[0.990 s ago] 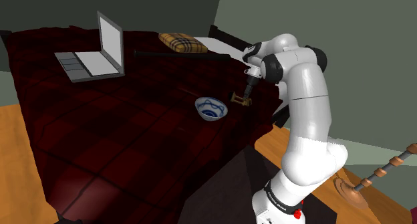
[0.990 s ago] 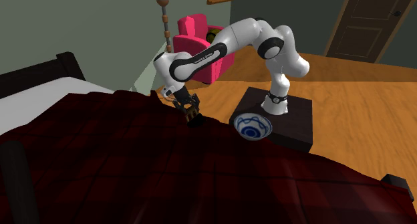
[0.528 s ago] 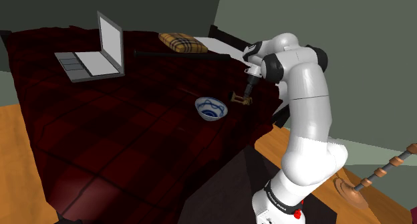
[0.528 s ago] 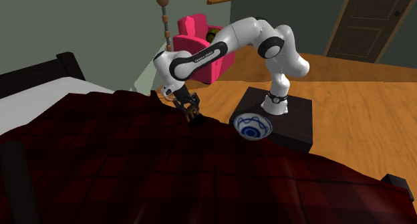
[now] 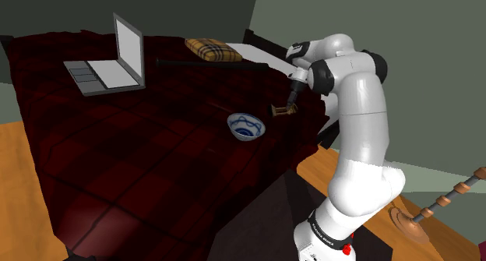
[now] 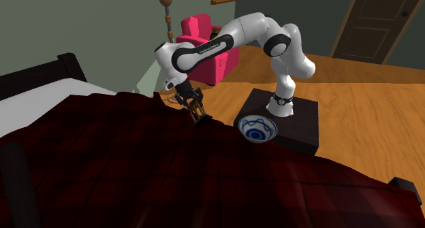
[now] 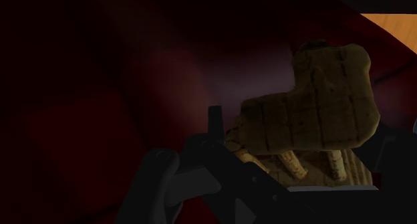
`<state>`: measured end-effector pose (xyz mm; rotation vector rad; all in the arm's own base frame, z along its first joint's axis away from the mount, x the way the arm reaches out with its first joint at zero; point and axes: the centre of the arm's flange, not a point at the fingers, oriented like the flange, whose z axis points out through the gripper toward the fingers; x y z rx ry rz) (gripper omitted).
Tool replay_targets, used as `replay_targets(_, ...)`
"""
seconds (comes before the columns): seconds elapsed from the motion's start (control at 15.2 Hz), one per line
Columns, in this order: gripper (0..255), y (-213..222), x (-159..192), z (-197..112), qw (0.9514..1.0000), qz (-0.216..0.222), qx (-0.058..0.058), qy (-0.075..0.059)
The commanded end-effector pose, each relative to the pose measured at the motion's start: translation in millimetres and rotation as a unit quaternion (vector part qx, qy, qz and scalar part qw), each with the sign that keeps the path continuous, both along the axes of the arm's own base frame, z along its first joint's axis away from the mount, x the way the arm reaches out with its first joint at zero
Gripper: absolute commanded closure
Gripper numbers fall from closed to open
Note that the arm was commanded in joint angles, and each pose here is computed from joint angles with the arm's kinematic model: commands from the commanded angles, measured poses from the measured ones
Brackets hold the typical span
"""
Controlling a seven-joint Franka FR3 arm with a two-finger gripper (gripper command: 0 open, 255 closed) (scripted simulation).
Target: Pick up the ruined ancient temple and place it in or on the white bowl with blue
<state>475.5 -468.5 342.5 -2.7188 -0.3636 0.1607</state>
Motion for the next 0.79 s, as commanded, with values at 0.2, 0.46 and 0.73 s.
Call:
replay_targets(0.2, 255, -0.2, -0.6, 26.2, 1.0000, 0.000, 0.000, 0.000)
replay_targets(0.46, 255, -0.2, -0.6, 47.3, 1.0000, 0.000, 0.000, 0.000)
replay_targets(0.73, 255, -0.2, -0.6, 68.5, 1.0000, 0.000, 0.000, 0.000)
